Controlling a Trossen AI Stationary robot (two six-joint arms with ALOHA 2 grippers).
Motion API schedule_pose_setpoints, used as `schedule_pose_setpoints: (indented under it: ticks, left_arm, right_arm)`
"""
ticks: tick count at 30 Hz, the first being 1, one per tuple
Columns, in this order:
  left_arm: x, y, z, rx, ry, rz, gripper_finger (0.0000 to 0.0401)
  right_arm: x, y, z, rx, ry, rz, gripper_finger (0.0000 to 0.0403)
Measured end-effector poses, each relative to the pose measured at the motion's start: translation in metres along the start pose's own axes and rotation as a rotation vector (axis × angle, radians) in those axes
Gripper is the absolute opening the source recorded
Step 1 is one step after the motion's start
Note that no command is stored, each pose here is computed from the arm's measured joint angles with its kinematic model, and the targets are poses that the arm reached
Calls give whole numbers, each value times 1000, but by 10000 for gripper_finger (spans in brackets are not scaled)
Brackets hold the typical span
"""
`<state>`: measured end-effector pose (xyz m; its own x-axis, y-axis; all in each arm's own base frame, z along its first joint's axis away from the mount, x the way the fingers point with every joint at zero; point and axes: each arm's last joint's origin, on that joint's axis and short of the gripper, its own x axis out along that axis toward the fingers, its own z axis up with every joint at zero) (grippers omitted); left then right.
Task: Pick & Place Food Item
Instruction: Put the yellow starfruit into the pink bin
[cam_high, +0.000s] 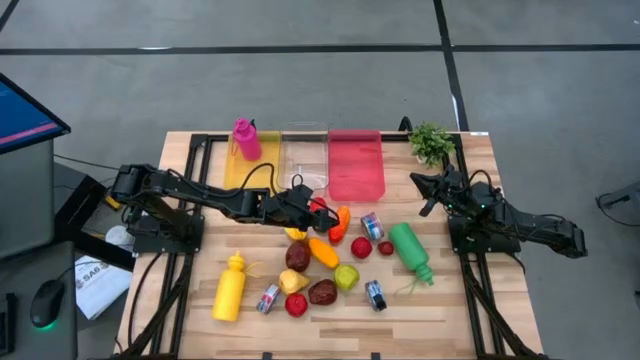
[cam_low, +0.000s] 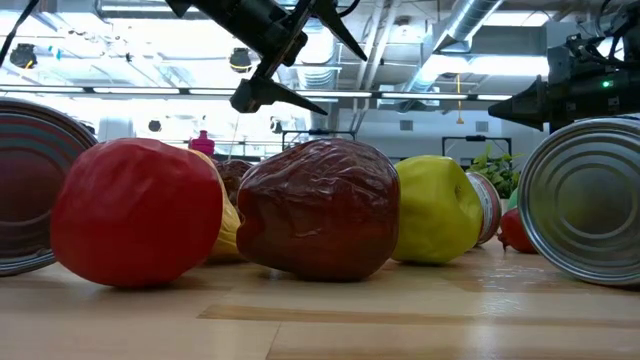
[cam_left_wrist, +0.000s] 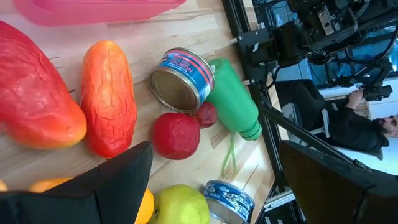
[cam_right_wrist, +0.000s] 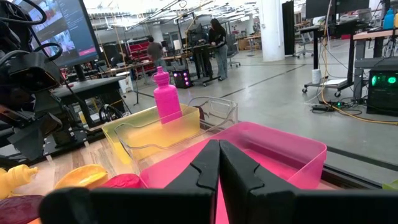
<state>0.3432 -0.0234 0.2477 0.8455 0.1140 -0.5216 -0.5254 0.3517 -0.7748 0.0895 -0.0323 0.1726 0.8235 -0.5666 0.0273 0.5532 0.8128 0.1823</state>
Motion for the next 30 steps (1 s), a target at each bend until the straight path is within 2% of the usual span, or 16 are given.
schedule_pose_setpoints:
  ticks: [13, 22, 26, 30]
  left_arm:
    - [0, 0, 0, -3, -1, -1, 337]
    - [0, -5, 3, -15, -19, -49, 339]
    - [0, -7, 3, 75, -29, -69, 357]
    - [-1, -14, 10, 163, -78, -148, 389]
  right_arm:
    - [0, 0, 0, 0, 0, 0, 6]
    - [0, 0, 0, 0, 0, 0, 6]
    - [0, 0, 0, 0, 0, 0, 6]
    - [0, 0, 0, 0, 0, 0, 6]
